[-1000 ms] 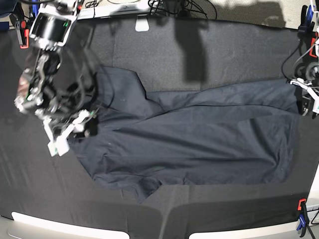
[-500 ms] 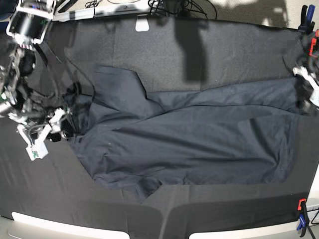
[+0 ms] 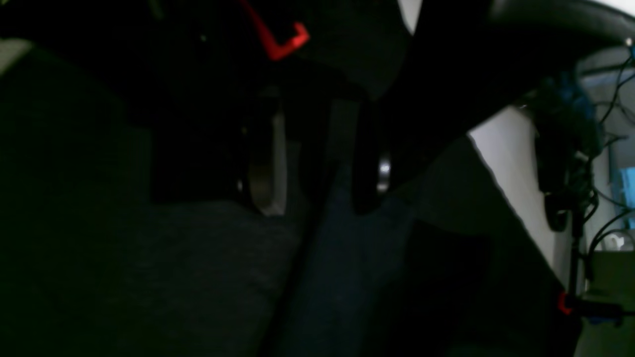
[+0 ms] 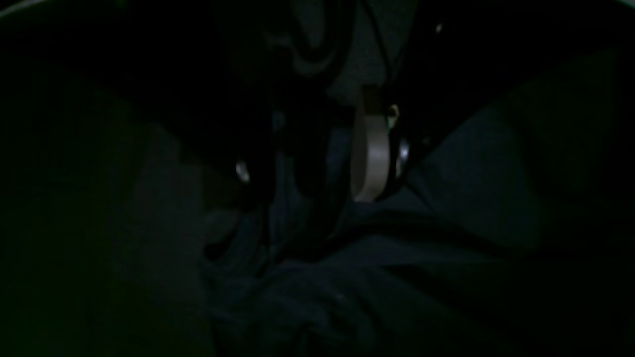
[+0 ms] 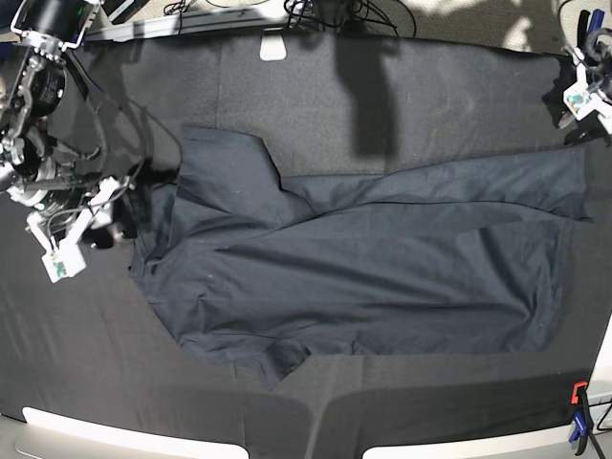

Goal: Layout the t-shirt on the table in an organized manner, then fold the t-shirt properly
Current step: 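Release the folded side and raise the right gripper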

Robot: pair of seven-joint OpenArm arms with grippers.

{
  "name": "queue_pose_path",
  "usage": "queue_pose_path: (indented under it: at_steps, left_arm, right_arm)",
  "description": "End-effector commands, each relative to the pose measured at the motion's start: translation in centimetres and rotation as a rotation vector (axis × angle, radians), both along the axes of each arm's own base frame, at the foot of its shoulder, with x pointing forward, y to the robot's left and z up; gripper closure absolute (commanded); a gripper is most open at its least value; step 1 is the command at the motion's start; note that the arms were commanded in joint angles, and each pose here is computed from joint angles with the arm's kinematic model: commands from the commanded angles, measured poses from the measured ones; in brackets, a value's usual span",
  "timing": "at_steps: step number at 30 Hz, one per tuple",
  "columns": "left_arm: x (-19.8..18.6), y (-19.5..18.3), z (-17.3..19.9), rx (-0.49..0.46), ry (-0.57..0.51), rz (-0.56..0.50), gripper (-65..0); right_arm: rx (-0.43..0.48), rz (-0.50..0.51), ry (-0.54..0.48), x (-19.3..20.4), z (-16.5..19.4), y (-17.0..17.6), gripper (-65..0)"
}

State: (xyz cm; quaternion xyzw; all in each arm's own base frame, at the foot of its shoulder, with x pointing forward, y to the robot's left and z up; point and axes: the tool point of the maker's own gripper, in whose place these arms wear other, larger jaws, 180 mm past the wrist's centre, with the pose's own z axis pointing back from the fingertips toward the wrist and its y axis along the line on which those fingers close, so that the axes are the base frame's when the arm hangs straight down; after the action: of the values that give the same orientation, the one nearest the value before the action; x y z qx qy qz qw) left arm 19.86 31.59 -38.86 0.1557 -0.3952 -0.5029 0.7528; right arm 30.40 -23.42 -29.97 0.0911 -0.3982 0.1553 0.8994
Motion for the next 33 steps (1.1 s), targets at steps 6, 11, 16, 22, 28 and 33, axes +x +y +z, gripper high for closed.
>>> queue_pose_path:
  at_steps: [6,11,16,22,28,33]
  left_arm:
    - [0.9,0.7,-1.8,-0.006,0.025,0.009,-20.7]
    - [2.0,0.5,-3.7,0.036,0.043,0.011,-20.7]
    - [3.4,2.0,-3.2,0.075,0.027,0.038,-20.5]
    - [3.0,3.6,-3.3,0.112,0.051,0.048,-14.8]
    - [3.0,3.4,-3.3,0.106,0.049,0.043,-0.1]
    - [3.0,3.2,-3.2,0.098,0.045,0.039,0.0]
  right_arm:
    - [-0.004,0.016,-0.023,0.3,1.3,-0.1,-25.0]
    - [-0.008,0.017,-0.014,0.2,1.1,-0.1,-25.0]
    - [-0.011,0.016,-0.009,0.2,1.1,-0.2,-25.0]
    - [-0.035,0.049,-0.033,-0.1,1.7,0.3,-25.0]
    - [-0.116,0.133,-0.086,-2.9,3.7,2.7,-25.0]
    - [-0.177,0.169,-0.049,-5.7,3.1,3.4,-24.9]
